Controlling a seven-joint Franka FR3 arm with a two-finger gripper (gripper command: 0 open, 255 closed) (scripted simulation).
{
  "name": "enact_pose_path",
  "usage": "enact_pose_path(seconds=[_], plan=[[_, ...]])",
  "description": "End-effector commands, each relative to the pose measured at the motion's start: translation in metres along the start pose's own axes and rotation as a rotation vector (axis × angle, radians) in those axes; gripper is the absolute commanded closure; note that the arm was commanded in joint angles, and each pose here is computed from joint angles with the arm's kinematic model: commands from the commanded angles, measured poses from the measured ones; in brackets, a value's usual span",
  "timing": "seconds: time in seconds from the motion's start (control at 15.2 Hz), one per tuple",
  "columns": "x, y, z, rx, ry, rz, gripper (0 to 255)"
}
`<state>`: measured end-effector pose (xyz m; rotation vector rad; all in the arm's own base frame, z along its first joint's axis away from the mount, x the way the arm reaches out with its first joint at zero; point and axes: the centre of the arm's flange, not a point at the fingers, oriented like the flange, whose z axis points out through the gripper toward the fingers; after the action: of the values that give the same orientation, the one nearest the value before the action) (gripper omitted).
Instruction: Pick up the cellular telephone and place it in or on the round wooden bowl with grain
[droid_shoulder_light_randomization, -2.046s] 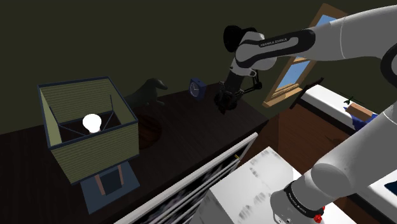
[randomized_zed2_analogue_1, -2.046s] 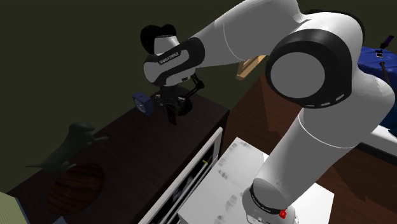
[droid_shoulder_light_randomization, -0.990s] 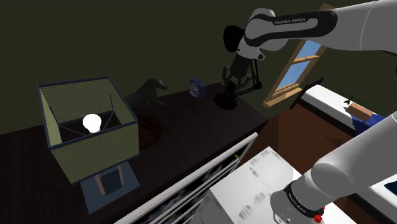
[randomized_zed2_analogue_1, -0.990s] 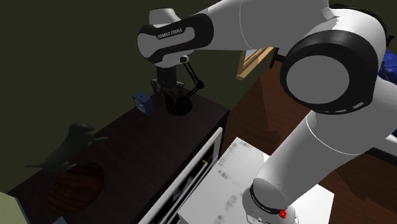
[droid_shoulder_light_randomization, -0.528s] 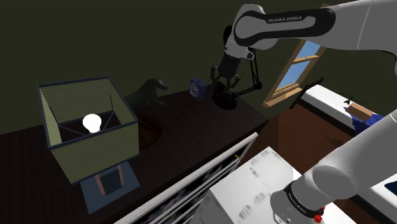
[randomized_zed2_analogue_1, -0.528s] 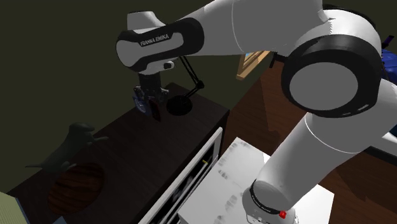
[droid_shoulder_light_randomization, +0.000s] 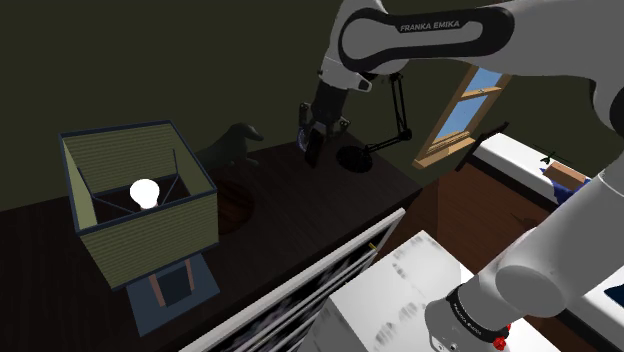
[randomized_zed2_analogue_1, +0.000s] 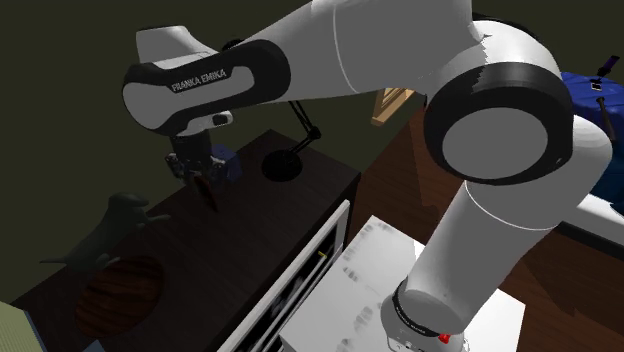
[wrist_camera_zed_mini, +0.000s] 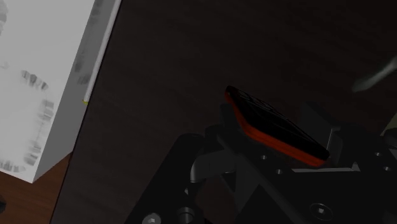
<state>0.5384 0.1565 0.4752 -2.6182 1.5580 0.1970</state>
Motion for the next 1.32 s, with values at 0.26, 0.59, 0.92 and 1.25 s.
enact_pose_path(seconds=[0.26,0.59,0.92,1.25], plan=[[-0.065,-0.047,0.006,0.000,0.000,0.002,255],[-0.120,-0.084,0.011,0.000,0.000,0.002,255],[-0.174,-0.121,0.017,0.000,0.000,0.002,255],[-0.213,-0.149,0.031,0.000,0.000,0.002,255]])
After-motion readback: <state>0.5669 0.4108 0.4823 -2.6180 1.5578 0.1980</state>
